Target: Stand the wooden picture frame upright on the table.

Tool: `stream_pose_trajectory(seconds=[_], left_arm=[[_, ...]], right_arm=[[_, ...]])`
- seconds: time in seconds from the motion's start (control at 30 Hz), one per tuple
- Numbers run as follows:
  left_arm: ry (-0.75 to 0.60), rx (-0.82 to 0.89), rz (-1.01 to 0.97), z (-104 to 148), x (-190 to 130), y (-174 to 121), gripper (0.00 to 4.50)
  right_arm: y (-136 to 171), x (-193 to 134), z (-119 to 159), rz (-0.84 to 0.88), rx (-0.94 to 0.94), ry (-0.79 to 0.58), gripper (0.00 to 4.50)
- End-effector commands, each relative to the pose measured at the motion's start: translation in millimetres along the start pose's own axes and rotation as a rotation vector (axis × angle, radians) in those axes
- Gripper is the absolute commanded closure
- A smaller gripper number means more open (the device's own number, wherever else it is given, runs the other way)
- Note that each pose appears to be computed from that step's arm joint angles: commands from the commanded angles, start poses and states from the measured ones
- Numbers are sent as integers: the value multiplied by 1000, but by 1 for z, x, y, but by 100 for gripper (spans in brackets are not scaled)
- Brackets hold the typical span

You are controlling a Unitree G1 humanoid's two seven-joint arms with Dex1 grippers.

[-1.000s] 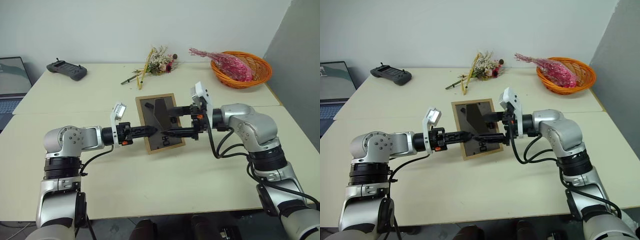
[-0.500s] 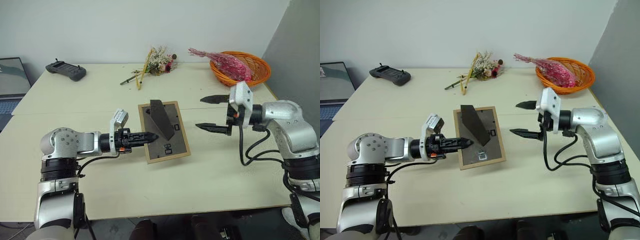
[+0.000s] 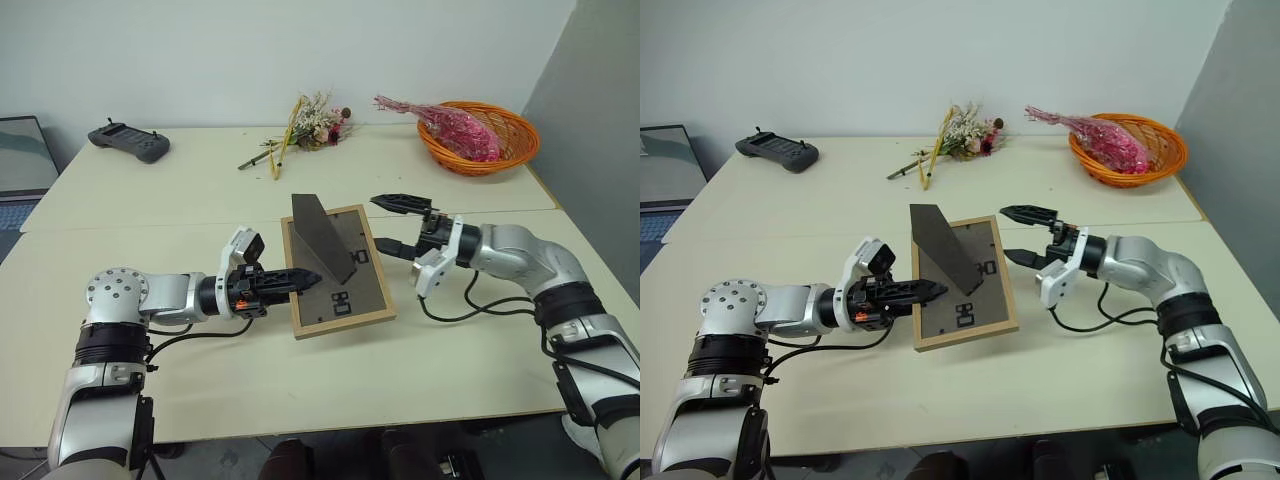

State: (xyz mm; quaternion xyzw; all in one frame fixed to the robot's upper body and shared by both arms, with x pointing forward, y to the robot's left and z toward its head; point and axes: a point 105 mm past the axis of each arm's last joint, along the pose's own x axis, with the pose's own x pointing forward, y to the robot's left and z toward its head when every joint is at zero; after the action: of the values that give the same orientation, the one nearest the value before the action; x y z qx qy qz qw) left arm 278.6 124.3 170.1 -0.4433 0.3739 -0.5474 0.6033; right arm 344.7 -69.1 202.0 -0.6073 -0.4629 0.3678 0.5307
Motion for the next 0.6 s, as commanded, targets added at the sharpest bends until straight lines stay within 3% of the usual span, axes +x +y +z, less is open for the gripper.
stream_pose_trajectory(seconds=[0.03, 0.13, 0.37, 0.5, 0.57, 0.6], left_arm=[[-1, 39, -39, -3, 1, -14, 321], [-18, 38, -30, -4, 1, -14, 321], [-27, 66, -29, -8, 6, -17, 321], [-28, 84, -18, -9, 8, -18, 321], [-33, 93, -10, -9, 8, -18, 321], [-39, 109, 3, -8, 8, -17, 286]], right_arm=[[-14, 9, 15, -97, -71, -108, 1], [-5, 11, 23, -69, -76, -160, 48], [-4, 17, 26, -98, -81, -189, 224], [-5, 15, 25, -108, -75, -186, 298], [-6, 15, 25, -114, -80, -187, 309], [-7, 15, 25, -116, -80, -186, 309]])
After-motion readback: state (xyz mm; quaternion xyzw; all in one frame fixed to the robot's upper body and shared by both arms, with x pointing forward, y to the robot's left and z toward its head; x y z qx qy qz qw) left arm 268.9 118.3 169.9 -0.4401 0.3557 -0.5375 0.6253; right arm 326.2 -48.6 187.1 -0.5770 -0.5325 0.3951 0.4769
